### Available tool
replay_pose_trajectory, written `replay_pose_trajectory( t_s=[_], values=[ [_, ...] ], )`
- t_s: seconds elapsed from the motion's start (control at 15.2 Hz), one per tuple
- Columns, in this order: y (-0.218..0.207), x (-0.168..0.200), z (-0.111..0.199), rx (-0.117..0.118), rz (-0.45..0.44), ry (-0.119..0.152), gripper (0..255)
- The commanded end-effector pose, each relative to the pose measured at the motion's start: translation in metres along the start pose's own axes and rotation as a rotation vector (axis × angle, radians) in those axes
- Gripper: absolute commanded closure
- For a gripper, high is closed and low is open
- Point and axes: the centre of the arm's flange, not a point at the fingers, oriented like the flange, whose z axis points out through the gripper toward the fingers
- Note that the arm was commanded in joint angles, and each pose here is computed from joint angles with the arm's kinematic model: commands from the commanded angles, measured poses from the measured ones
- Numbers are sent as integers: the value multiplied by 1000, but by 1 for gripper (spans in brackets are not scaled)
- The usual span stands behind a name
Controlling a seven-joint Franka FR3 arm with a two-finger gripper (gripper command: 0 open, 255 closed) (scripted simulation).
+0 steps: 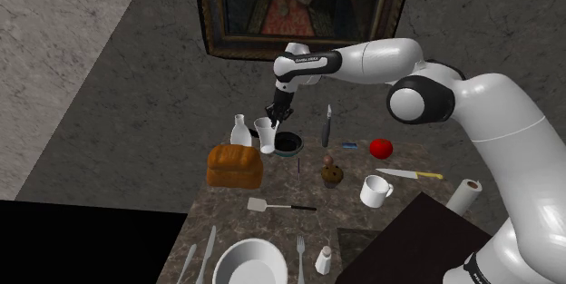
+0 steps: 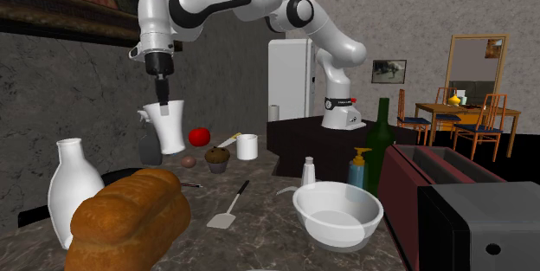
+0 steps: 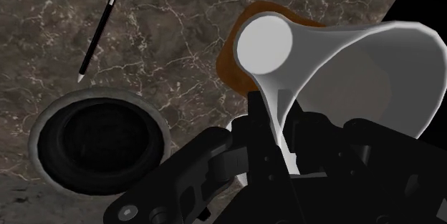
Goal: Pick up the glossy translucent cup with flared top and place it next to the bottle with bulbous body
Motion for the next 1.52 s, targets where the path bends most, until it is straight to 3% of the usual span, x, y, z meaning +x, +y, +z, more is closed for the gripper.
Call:
replay_pose_trajectory(
  t_s=[0.0, 1.45],
  values=[
    [3, 1, 9, 0, 0, 1, 255],
    [35, 3, 121, 0, 0, 1, 255]
  ],
)
